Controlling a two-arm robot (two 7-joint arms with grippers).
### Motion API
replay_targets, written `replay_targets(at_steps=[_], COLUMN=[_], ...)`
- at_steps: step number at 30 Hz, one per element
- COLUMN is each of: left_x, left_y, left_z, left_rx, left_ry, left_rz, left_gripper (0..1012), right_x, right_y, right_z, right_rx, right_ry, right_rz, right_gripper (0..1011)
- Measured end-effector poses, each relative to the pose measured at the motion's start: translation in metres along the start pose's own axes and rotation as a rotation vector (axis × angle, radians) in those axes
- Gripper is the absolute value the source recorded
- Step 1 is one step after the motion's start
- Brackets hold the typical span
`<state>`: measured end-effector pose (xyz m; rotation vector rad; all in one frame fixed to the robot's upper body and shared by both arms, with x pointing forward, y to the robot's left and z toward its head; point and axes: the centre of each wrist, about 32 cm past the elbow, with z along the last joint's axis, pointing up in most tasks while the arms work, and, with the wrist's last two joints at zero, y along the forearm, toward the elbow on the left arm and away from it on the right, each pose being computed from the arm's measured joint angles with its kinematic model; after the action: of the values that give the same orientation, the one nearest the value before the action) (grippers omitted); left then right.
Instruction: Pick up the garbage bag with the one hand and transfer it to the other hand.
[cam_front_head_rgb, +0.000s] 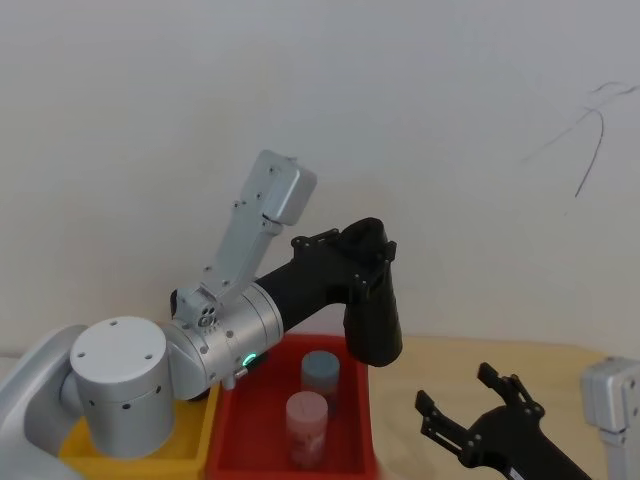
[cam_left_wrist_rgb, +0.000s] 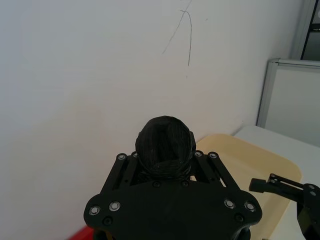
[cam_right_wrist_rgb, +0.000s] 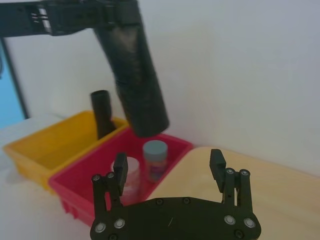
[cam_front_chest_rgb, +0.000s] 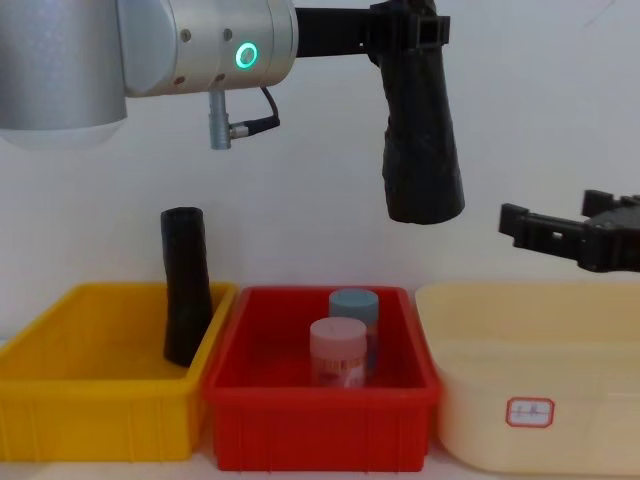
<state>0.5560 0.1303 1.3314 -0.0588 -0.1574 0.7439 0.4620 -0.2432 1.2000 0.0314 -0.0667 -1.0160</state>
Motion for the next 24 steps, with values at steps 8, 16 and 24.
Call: replay_targets(at_steps=[8, 16, 24], left_x=[-0.0004, -0.0006, -0.0010], left_y=[-0.0006, -0.0009, -0.0012], left_z=[-0.0003, -0.0003, -0.0005], left_rx=[0.000, 0.001, 0.001], left_ry=[-0.001, -0.002, -0.002], left_rz=[0.000, 0.000, -0.001], left_gripper=[386, 386, 386], right_x=[0.015, 0.027, 0.036], right_y=[0.014, 0.029, 0.043], right_z=[0.008, 0.016, 0.022], right_rx=[-0.007, -0.015, -0.024], right_ry=[0.002, -0.001, -0.012], right_rz=[0.124, 0.205, 0.249], right_gripper=[1001, 1001, 1001])
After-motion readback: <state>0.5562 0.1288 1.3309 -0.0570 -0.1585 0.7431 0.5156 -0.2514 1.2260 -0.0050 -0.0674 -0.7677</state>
